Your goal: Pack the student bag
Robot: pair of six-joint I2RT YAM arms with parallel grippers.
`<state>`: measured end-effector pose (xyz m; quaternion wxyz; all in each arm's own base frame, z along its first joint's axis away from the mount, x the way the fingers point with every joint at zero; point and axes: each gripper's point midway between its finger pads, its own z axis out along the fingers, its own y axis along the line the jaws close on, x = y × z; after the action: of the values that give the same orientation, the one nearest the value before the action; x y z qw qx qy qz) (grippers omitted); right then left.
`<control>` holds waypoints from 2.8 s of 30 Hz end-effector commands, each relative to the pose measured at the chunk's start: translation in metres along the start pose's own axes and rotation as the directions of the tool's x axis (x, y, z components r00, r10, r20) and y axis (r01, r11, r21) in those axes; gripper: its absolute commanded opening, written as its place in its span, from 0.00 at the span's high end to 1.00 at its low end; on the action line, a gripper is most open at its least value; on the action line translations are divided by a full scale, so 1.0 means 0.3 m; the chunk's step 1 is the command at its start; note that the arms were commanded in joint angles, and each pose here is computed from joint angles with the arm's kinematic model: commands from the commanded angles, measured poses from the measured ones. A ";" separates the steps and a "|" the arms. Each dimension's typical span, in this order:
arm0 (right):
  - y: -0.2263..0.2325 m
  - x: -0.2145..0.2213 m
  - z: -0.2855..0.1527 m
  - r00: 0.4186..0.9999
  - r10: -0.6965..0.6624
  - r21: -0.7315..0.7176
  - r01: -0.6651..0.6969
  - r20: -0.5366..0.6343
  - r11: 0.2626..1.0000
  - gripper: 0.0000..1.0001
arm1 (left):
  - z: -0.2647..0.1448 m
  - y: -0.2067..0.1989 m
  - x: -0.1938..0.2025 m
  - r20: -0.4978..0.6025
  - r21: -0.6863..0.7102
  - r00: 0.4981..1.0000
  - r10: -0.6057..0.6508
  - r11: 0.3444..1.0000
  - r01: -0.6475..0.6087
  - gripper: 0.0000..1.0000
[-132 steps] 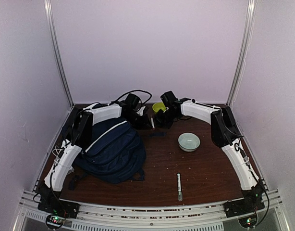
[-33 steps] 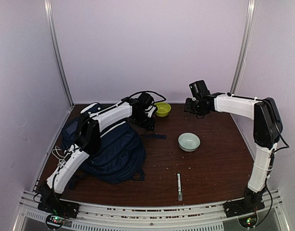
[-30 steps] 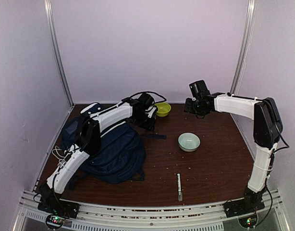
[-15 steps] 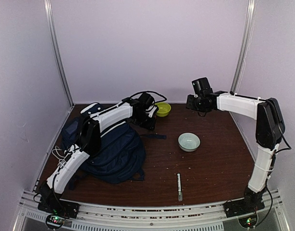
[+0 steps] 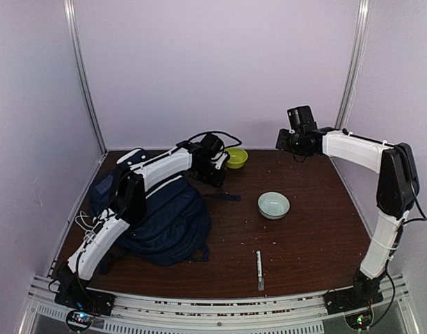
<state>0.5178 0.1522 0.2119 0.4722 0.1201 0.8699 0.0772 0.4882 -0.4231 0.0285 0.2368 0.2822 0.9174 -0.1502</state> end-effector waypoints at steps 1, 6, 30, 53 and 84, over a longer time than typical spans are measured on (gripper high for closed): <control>-0.019 -0.057 -0.042 0.999 0.018 0.004 -0.018 0.048 1.000 0.45 | -0.001 -0.031 -0.041 0.053 -0.008 0.996 0.065 0.998 -0.065 0.90; -0.024 -0.064 -0.046 0.998 0.027 0.002 -0.027 0.051 1.000 0.45 | -0.004 -0.029 -0.041 0.056 -0.014 0.997 0.056 0.998 -0.055 0.97; 0.012 -0.039 -0.044 0.998 0.068 -0.049 -0.067 0.018 0.997 0.48 | -0.010 -0.007 -0.041 0.056 -0.027 0.998 0.007 1.000 -0.006 0.66; 0.662 0.351 0.150 0.953 -0.127 -0.272 0.050 -0.274 0.961 0.66 | -0.570 0.293 -0.238 0.411 0.234 0.892 -0.188 0.968 0.096 0.58; 0.613 0.576 0.318 0.841 0.319 -0.039 -0.372 -0.436 0.928 0.65 | -0.287 0.249 -0.269 0.259 0.283 0.932 -0.252 0.943 0.177 0.49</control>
<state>0.5326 0.3723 0.0574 0.2776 0.1293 0.9356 0.1757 0.5716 -0.3408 0.1213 0.3162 0.1764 0.8816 -0.3027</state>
